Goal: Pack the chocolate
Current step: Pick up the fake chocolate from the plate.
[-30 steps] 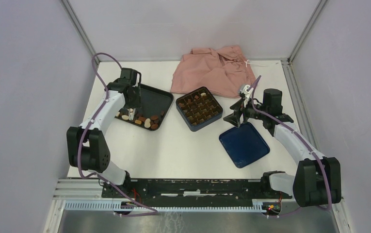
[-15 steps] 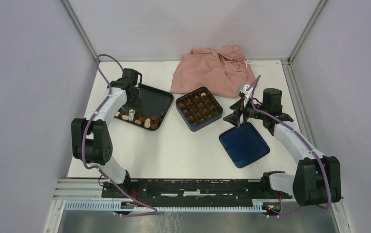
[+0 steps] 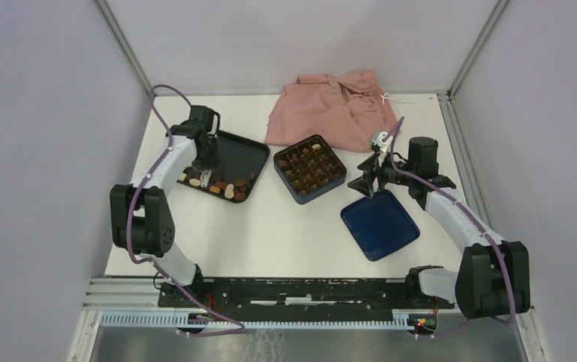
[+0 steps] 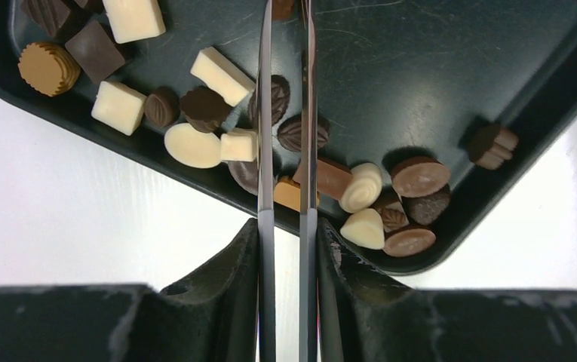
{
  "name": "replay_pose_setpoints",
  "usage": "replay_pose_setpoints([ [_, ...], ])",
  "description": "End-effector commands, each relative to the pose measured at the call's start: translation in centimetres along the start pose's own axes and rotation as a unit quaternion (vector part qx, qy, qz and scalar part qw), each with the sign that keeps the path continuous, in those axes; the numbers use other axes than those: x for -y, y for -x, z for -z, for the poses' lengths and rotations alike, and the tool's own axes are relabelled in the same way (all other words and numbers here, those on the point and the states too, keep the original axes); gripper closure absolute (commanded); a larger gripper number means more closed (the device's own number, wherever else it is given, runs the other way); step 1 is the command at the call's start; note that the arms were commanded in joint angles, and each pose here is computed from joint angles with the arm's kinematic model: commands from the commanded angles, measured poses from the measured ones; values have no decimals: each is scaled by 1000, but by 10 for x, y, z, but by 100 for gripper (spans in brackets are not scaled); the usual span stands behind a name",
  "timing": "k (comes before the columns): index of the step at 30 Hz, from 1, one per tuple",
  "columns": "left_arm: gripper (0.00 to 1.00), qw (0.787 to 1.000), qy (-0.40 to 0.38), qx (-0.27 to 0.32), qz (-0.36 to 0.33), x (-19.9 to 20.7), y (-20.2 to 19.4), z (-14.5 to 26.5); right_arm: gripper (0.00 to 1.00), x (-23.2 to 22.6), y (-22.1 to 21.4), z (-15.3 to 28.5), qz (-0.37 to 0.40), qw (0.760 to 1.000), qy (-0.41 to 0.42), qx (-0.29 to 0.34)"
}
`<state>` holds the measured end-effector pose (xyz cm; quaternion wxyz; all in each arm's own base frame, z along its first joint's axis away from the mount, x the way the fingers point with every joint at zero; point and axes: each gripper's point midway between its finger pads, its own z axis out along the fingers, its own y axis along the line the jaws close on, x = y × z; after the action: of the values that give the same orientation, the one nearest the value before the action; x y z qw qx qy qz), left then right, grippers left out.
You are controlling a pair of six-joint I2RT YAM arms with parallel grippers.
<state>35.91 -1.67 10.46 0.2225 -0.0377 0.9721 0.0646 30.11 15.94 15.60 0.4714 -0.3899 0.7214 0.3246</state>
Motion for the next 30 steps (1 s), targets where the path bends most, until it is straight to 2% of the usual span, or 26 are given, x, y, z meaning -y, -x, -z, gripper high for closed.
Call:
replay_pose_setpoints([
  [1,98,995,-62,76,23,11,28,48,24,13,16,1,47,999,-22,5],
  [6,98,982,-142,118,32,31,20,79,23,23,5,-10,52,998,-29,-30],
  [8,98,977,-166,133,31,35,13,91,17,20,2,-21,80,995,-6,-51],
  [11,98,970,-188,150,31,39,4,101,3,28,8,-34,136,989,-8,-62],
  [13,98,968,-193,156,32,39,-2,104,2,38,22,-42,150,987,-21,-55],
  [17,98,965,-198,169,33,38,-8,110,2,73,45,-62,111,989,-71,-59],
  [19,98,961,-211,177,34,41,-8,116,5,94,50,-72,77,989,-102,-75],
  [24,98,944,-266,193,36,57,-6,136,24,118,24,-98,5,985,-115,-130],
  [30,98,937,-287,199,32,60,-13,148,33,131,13,-114,-26,982,-116,-149],
])
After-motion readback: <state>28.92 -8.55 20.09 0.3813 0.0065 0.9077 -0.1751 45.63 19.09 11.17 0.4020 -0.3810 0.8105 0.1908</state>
